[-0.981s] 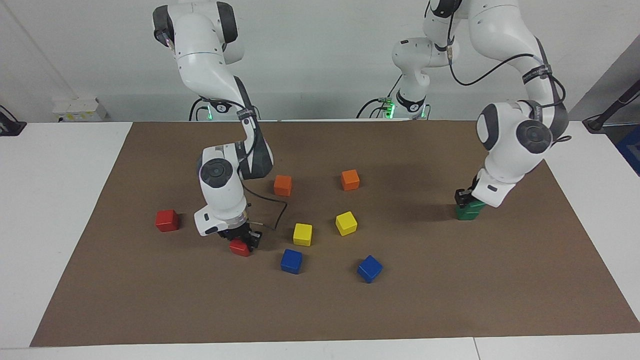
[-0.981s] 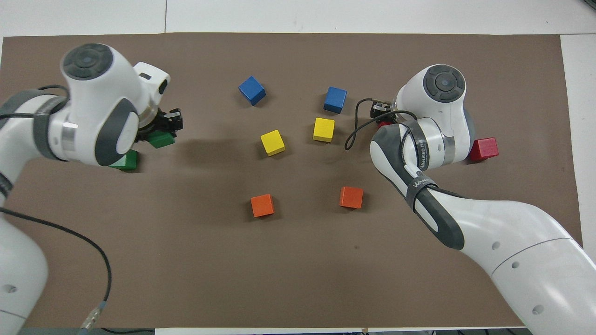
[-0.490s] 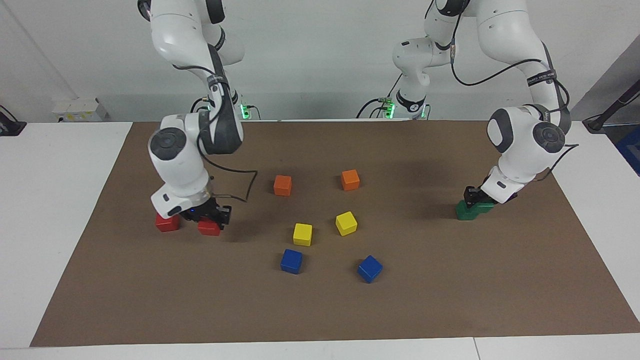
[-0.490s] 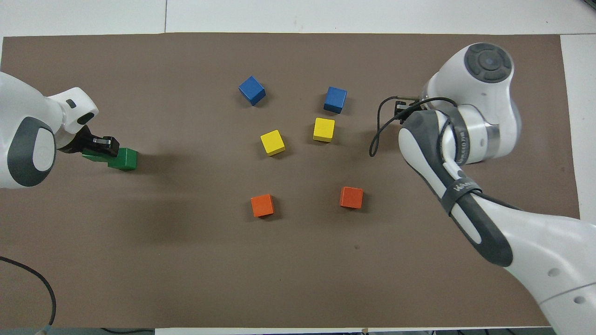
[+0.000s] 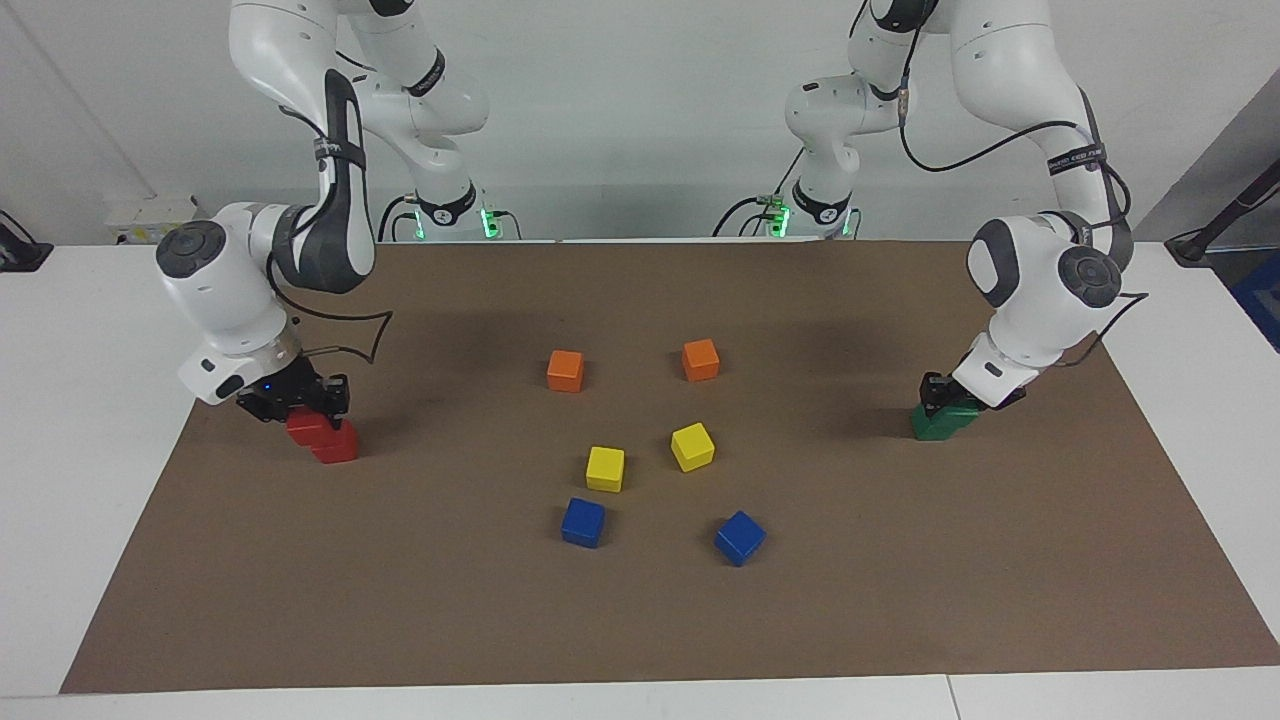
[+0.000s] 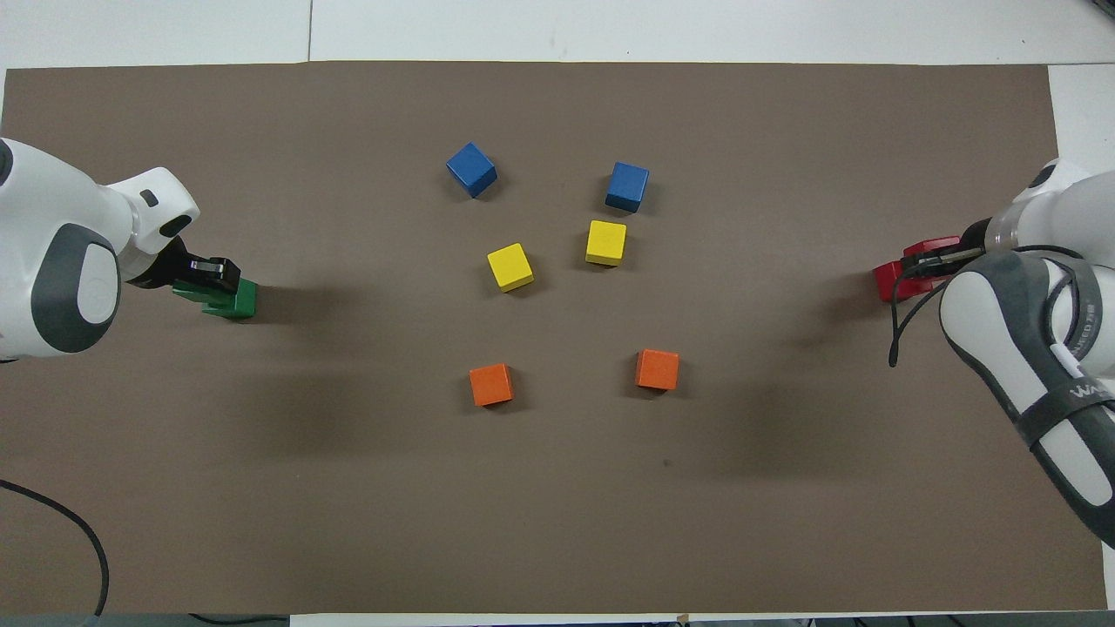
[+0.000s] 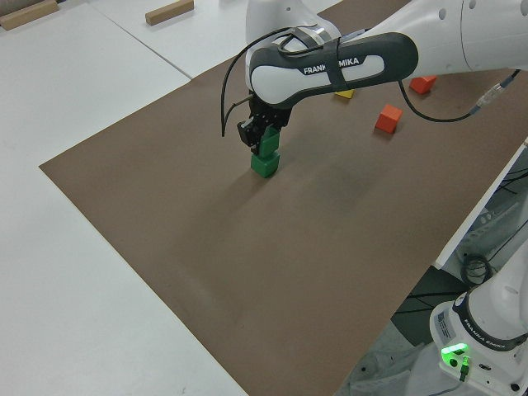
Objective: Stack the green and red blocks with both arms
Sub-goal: 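Open the left gripper on the green stack while the right gripper lowers red, then release the red block onto the first red block and withdraw the right gripper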
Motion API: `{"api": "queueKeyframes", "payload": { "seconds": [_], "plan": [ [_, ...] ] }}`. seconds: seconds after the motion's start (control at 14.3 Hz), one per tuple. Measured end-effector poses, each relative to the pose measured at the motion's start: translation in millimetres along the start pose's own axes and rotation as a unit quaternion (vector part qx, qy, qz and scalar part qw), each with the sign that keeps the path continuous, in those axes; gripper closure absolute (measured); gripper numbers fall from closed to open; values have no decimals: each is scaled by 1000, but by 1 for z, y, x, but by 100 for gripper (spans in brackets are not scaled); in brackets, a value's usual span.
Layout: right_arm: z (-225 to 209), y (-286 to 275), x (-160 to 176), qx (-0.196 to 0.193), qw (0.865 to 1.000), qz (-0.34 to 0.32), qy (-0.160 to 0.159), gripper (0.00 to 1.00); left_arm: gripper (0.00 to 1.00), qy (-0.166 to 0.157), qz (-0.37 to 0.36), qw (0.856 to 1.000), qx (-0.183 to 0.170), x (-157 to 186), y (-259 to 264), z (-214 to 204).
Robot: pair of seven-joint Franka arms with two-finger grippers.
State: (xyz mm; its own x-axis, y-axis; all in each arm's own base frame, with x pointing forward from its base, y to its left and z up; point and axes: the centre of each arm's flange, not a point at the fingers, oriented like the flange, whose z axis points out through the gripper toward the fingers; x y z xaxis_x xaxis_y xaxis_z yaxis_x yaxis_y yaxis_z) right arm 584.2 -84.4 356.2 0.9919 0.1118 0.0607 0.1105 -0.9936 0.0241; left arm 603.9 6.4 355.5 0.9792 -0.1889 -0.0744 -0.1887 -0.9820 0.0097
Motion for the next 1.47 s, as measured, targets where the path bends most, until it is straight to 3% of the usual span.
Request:
{"api": "queueKeyframes", "payload": {
  "seconds": [0.49,0.56,0.77,0.84,1.19,1.4,1.47],
  "plan": [
    [10,-5,-4,-2,1000,-3,9,45,45,-4,17,1000,-1,-4,-2,8],
    [13,-6,-5,-2,1000,-4,11,45,42,-3,16,1000,-1,-4,-3,8],
    [17,-6,-8,-2,1000,-4,10,45,11,4,9,1000,1,-3,-5,3],
    [17,-6,-8,-2,1000,-4,10,45,0,8,5,1000,2,-2,-6,-6],
    [20,-7,-9,-4,1000,-4,15,45,0,6,-28,1000,5,-14,2,-135],
    [20,-9,-9,-3,1000,-6,15,25,0,9,-25,1000,11,-50,23,-195],
    [20,-11,-8,-3,1000,-7,16,10,0,10,-24,1000,12,-59,28,-206]
  ]
}}
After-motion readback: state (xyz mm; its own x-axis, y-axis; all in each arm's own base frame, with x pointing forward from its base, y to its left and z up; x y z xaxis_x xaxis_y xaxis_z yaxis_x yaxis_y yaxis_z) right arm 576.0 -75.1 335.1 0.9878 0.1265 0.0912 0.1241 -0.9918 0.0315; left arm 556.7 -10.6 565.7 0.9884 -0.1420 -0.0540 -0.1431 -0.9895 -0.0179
